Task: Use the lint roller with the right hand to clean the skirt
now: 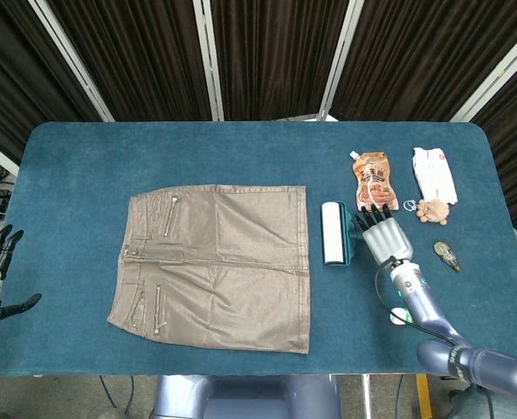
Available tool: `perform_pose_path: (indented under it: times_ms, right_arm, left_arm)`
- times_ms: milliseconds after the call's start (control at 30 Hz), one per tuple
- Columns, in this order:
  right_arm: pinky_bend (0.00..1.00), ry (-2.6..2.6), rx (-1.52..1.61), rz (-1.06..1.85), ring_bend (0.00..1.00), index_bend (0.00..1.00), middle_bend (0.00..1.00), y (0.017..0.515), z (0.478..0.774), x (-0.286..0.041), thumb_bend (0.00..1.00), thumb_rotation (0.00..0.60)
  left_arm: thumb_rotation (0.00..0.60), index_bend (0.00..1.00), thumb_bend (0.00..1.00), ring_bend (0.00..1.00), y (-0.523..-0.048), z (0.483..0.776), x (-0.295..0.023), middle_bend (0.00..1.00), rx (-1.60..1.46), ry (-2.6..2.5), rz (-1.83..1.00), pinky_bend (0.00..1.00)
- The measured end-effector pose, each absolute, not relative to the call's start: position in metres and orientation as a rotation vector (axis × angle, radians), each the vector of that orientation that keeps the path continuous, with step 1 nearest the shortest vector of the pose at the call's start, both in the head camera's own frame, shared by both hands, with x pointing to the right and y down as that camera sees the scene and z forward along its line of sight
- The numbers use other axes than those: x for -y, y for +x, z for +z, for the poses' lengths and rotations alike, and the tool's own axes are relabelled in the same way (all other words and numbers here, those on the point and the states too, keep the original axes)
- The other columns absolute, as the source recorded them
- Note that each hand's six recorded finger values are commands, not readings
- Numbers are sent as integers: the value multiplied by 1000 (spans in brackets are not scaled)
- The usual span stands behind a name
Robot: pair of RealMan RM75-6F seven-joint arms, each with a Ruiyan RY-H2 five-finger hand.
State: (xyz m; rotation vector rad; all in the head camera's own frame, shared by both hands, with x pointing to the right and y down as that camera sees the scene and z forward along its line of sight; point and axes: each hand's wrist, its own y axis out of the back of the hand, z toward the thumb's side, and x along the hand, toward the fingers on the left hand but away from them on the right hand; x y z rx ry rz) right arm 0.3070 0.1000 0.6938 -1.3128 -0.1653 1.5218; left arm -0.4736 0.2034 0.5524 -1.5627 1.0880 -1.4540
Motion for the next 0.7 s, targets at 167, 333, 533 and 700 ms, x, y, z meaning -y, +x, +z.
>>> perform_pose_path:
  times_ms: [167,333,533,700]
  right_arm:
    - [75,-1358,353,1445,0,0,0,316,652,-106,0,600]
    - [45,-1426,557,1346,0,0,0,331,606,-125,0,600]
    - [0,-1496,764,1276,0,0,0,354,560,-166,0,600]
    - [0,-1507,885,1293,0,0,0,370,542,-192,0,600]
  left_arm:
    - [600,0,0,0,-473,548,-204,0,-1096,-1575,-1430,0]
    - [600,0,0,0,-469,541,-206,0,-1103,-1594,-1388,0]
    - [600,0,0,0,-468,534,-210,0,-1114,-1608,-1352,0]
    - [600,0,0,0,-471,529,-214,0,-1123,-1613,-1349,0]
